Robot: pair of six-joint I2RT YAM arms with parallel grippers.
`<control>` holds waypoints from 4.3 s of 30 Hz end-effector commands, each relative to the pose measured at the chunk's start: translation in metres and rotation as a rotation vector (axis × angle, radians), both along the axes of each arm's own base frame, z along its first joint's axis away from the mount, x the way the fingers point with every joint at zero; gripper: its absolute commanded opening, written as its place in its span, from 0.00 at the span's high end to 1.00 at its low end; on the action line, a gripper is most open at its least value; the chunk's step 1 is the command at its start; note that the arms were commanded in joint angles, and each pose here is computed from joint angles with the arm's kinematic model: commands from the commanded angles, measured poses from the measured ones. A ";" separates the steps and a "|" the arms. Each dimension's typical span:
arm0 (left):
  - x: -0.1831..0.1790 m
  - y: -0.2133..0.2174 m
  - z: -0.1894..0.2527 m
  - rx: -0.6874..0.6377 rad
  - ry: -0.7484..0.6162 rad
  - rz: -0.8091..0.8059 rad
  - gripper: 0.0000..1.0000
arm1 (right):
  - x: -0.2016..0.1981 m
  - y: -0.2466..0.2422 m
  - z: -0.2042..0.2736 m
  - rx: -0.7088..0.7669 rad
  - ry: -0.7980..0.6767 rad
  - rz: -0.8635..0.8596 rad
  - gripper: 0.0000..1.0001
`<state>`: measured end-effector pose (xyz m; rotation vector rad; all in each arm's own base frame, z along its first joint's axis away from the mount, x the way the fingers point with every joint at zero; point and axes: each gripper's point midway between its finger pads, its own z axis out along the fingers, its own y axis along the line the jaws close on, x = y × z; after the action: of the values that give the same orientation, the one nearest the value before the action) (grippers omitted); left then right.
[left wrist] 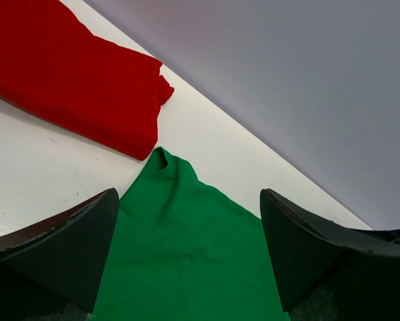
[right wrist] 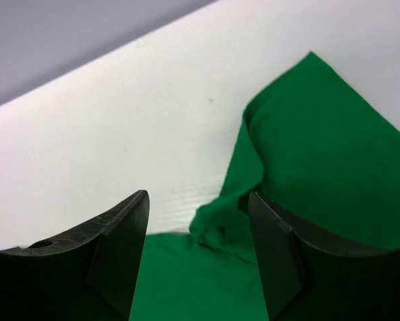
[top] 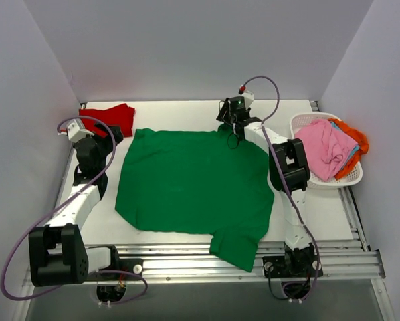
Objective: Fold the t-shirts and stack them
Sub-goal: Flatten the tshirt out
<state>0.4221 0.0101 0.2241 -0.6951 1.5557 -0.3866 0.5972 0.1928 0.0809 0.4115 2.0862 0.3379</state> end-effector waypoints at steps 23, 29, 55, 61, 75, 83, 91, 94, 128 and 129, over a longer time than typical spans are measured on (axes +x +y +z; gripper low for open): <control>-0.002 0.003 0.006 0.036 -0.048 0.018 0.03 | 0.003 -0.002 0.069 0.038 -0.238 -0.086 0.39; -0.003 -0.001 0.005 0.031 -0.047 0.004 0.02 | -0.026 -0.014 0.090 0.050 -0.238 -0.105 0.38; -0.005 -0.004 0.002 0.027 -0.048 -0.010 0.02 | -0.012 0.016 0.000 0.077 -0.093 -0.057 0.39; -0.004 -0.004 0.001 0.028 -0.046 -0.010 0.02 | 0.001 0.021 -0.004 0.083 -0.094 -0.049 0.39; -0.007 0.000 0.000 0.041 -0.042 0.012 0.02 | 0.033 0.046 -0.016 0.130 -0.117 -0.006 0.39; -0.007 -0.001 -0.001 0.046 -0.045 0.013 0.02 | 0.069 0.072 -0.010 0.235 -0.213 0.035 0.39; -0.004 0.001 -0.002 0.059 -0.036 0.024 0.02 | 0.083 0.113 0.018 0.464 -0.398 0.187 0.38; -0.003 0.001 -0.002 0.060 -0.037 0.024 0.02 | 0.069 0.119 0.054 0.489 -0.515 0.259 0.35; 0.001 -0.023 -0.016 0.063 0.020 -0.069 0.02 | -0.040 0.026 0.002 0.043 -0.044 0.011 0.28; 0.002 -0.024 -0.018 0.066 0.027 -0.074 0.02 | -0.040 0.027 0.001 0.040 -0.041 0.017 0.28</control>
<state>0.4157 -0.0099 0.1939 -0.6334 1.6291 -0.3686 0.5438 0.2072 0.0484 0.4256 2.1203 0.3293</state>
